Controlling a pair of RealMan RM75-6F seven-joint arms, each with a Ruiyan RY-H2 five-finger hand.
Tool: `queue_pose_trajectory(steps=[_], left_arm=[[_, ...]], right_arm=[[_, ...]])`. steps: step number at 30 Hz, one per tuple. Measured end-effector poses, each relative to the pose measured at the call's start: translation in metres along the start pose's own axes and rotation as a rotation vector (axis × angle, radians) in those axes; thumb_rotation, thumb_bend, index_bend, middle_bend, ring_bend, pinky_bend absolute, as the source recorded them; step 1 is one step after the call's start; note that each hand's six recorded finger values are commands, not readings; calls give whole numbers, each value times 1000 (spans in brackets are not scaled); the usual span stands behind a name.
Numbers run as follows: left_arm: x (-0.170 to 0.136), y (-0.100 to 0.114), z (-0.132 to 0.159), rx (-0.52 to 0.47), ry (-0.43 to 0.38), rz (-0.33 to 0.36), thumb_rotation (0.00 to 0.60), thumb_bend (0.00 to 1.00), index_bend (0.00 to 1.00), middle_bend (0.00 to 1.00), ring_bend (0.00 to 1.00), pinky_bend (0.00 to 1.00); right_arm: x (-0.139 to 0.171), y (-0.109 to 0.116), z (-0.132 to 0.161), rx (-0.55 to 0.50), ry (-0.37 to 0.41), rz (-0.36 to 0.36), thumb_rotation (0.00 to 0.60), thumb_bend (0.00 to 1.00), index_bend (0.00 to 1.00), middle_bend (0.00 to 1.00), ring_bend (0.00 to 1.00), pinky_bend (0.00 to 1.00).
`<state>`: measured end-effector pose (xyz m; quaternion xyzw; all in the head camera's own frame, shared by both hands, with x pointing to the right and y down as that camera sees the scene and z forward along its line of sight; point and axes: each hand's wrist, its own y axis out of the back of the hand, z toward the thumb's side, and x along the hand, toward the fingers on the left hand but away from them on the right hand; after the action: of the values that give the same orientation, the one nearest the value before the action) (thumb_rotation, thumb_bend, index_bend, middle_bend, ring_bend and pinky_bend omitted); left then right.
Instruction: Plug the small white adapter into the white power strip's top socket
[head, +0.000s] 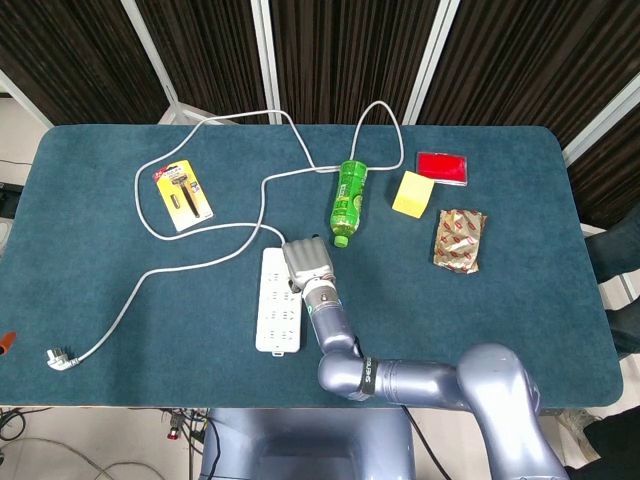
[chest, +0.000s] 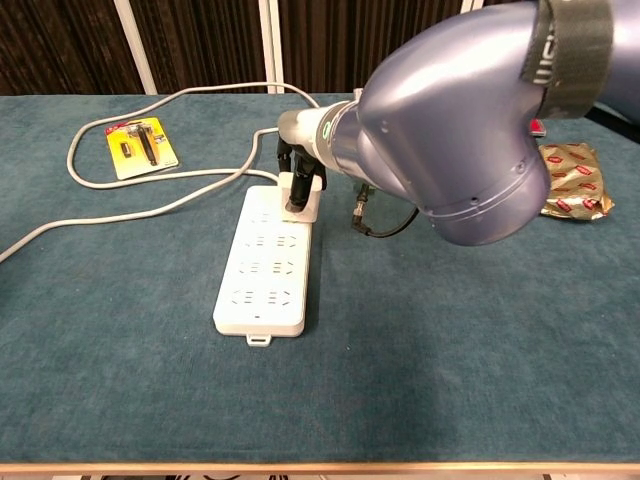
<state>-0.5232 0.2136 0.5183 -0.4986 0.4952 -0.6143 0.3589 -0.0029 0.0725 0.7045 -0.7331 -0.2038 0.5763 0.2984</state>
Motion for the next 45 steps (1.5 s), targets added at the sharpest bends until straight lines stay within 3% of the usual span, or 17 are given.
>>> queue_pose_trajectory(steps=[33,45], left_arm=[[0,1,-2,-6,1,-1,600,100,182,0,0,0],[0,2,-2,-6,2,1,600,100,182,0,0,0]], right_arm=[[-3,-8,12,19,14,6,600,509,717,586,466,264],[0,-7,9,56,12,16,600,509,553,467,379,264]])
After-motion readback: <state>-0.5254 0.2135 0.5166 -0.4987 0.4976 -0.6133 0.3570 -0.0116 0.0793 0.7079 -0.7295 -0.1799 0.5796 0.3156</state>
